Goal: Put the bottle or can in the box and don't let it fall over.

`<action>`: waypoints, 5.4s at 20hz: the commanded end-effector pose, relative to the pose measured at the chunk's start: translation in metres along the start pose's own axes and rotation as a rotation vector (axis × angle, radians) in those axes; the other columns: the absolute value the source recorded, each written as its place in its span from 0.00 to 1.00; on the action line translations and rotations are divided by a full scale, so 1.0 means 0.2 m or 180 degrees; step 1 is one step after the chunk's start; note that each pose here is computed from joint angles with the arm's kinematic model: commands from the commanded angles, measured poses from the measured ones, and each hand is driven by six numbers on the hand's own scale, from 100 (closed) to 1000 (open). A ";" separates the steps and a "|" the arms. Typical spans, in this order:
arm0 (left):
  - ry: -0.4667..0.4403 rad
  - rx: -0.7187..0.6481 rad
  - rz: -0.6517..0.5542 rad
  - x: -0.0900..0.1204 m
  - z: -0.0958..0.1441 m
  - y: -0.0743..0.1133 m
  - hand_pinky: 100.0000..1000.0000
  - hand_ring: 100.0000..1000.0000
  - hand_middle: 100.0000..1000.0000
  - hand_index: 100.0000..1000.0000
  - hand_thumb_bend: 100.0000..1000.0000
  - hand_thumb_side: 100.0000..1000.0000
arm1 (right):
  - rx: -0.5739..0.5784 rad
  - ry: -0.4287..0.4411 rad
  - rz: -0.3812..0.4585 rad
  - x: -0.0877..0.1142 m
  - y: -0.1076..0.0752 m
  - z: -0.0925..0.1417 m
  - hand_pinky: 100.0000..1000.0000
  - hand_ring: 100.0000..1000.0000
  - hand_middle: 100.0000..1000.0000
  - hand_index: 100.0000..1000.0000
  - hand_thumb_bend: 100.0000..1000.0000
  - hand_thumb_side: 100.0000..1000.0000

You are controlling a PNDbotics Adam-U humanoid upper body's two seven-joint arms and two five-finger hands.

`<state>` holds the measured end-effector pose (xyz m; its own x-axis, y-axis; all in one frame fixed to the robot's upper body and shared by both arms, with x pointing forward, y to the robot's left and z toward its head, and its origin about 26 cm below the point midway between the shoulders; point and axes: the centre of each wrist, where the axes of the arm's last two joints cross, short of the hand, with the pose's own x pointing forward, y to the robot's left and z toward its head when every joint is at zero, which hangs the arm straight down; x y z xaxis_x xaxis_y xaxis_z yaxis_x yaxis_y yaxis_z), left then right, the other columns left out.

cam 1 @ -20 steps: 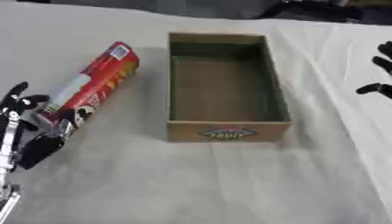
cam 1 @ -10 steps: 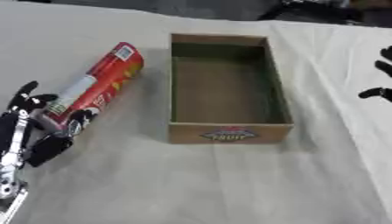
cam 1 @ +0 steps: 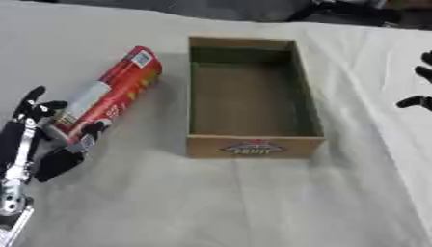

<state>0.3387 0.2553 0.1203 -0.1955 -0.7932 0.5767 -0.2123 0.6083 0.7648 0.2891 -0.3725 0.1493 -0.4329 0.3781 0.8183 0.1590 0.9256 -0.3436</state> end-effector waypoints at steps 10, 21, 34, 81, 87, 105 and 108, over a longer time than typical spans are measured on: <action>-0.0330 -0.0053 -0.0691 -0.01 0.02 -0.06 0.47 0.75 0.91 0.75 0.40 0.26 | -0.0010 -0.0087 0.0069 0.04 -0.03 -0.02 0.53 1.00 1.00 0.98 0.00 0.97; -0.0730 0.0019 -0.1135 -0.05 0.04 -0.08 0.39 0.70 0.86 0.74 0.45 0.17 | -0.0003 -0.0094 0.0065 0.04 -0.03 -0.02 0.53 1.00 1.00 0.97 0.00 0.98; -0.0566 0.0003 -0.0792 -0.12 0.04 -0.12 0.24 0.58 0.79 0.60 0.36 0.04 | 0.0009 -0.0130 0.0055 0.05 -0.02 -0.03 0.53 1.00 1.00 0.97 0.00 0.96; -0.1267 0.1001 -0.0259 0.47 -0.09 0.15 0.11 0.43 0.47 0.30 0.10 0.03 | -0.0023 -0.0145 0.0120 0.08 -0.05 -0.01 0.53 1.00 1.00 0.97 0.00 0.93; -0.1287 0.0830 -0.0049 0.64 -0.13 0.07 0.10 0.43 0.49 0.29 0.06 0.05 | -0.0043 -0.0141 0.0137 0.08 -0.06 -0.01 0.52 1.00 1.00 0.97 0.00 0.93; -0.1270 0.0310 0.0137 0.94 -0.21 -0.29 0.14 0.48 0.57 0.35 0.10 0.00 | -0.0060 -0.0172 0.0123 0.10 -0.06 -0.02 0.52 1.00 1.00 0.97 0.00 0.94; -0.1361 0.0106 0.0054 0.95 -0.21 -0.31 0.43 0.72 0.79 0.60 0.26 0.20 | -0.0058 -0.0173 0.0119 0.10 -0.06 -0.02 0.52 1.00 1.00 0.97 0.00 0.95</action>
<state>0.3558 0.0703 0.1848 -0.5509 -0.7135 0.4330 -0.2339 0.6300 0.7405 0.2846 -0.3731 0.1594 -0.4493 0.3840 0.8066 0.1803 0.9233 -0.3391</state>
